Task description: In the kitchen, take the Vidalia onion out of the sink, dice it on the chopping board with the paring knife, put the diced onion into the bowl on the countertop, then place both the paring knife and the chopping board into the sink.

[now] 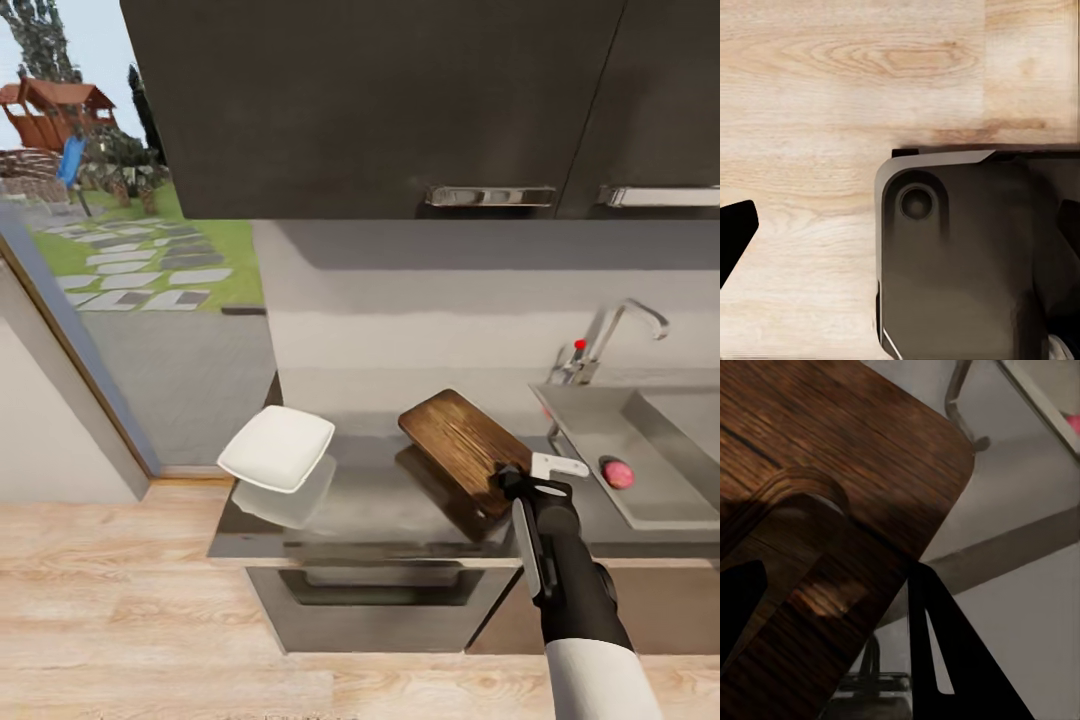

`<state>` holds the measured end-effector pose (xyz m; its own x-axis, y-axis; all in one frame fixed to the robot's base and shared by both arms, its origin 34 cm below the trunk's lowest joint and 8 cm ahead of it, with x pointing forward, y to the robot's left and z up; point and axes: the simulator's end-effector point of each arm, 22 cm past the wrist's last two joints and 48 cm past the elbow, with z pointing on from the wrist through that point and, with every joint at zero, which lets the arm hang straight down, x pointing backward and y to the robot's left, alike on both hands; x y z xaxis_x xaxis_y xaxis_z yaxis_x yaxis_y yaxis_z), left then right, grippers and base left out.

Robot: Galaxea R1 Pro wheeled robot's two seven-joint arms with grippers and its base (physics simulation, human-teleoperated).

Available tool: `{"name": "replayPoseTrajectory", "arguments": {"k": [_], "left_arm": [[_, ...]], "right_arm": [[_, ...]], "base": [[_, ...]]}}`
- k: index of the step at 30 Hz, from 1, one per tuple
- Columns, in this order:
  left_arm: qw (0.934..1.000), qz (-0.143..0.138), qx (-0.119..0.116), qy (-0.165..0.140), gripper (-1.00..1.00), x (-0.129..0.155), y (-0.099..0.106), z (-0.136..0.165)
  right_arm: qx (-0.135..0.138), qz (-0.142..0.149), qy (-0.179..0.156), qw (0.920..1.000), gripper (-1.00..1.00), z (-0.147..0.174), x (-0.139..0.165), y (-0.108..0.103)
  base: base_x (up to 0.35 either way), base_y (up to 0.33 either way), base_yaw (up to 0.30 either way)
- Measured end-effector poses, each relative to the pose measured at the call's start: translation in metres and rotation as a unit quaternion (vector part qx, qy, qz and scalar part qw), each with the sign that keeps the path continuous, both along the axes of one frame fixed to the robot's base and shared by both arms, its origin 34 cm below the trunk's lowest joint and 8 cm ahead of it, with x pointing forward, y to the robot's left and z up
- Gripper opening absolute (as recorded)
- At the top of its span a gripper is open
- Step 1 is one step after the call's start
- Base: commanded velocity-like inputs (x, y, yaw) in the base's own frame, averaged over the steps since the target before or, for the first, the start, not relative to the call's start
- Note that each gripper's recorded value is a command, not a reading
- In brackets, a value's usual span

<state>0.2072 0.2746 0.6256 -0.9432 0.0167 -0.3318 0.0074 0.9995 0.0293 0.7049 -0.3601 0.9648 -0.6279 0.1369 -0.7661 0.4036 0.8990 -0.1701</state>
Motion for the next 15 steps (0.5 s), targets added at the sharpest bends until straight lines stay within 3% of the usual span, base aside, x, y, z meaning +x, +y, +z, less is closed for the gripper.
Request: {"name": "replayPoseTrajectory", "arguments": {"k": [15], "left_arm": [[1.0000,0.000,0.000,0.007,1.00,-0.0053,0.0000,-0.0013]], "right_arm": [[0.000,0.000,0.007,1.0000,-1.00,-0.0083,-0.0005,0.0002]], "base": [[0.000,-0.304,0.210]]}}
